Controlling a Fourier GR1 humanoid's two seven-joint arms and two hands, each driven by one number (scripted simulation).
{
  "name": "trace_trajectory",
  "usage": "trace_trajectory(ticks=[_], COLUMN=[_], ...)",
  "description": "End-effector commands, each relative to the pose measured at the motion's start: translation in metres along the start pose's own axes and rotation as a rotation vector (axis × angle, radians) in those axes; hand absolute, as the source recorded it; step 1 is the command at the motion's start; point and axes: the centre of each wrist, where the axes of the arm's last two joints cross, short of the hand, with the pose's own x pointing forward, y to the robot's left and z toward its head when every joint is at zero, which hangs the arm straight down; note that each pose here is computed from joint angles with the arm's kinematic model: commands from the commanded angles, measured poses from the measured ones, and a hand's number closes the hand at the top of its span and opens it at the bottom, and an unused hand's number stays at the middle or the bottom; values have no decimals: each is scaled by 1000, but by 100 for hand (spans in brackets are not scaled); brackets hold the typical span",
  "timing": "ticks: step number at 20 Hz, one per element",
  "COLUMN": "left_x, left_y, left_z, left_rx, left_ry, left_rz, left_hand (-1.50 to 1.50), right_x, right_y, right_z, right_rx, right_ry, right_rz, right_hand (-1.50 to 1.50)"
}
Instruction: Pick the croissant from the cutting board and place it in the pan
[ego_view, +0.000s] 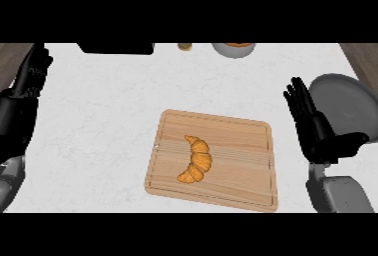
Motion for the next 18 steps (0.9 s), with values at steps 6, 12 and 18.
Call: trace_trajectory(ticks=[6, 12, 18], left_x=[-38, -56, -69], left_y=[-31, -36, -30], left_z=[22, 27, 32], left_rx=[40, 67, 46], left_ry=[293, 418, 426], left_rz=[235, 288, 306], left_hand=[0, 0, 0], right_x=[-16, -46, 3], right_y=[84, 50, -2], right_z=[-14, 31, 44], right_rx=[665, 324, 379], right_ry=[41, -250, -269], right_rz=[2, 387, 553], right_hand=[150, -150, -150])
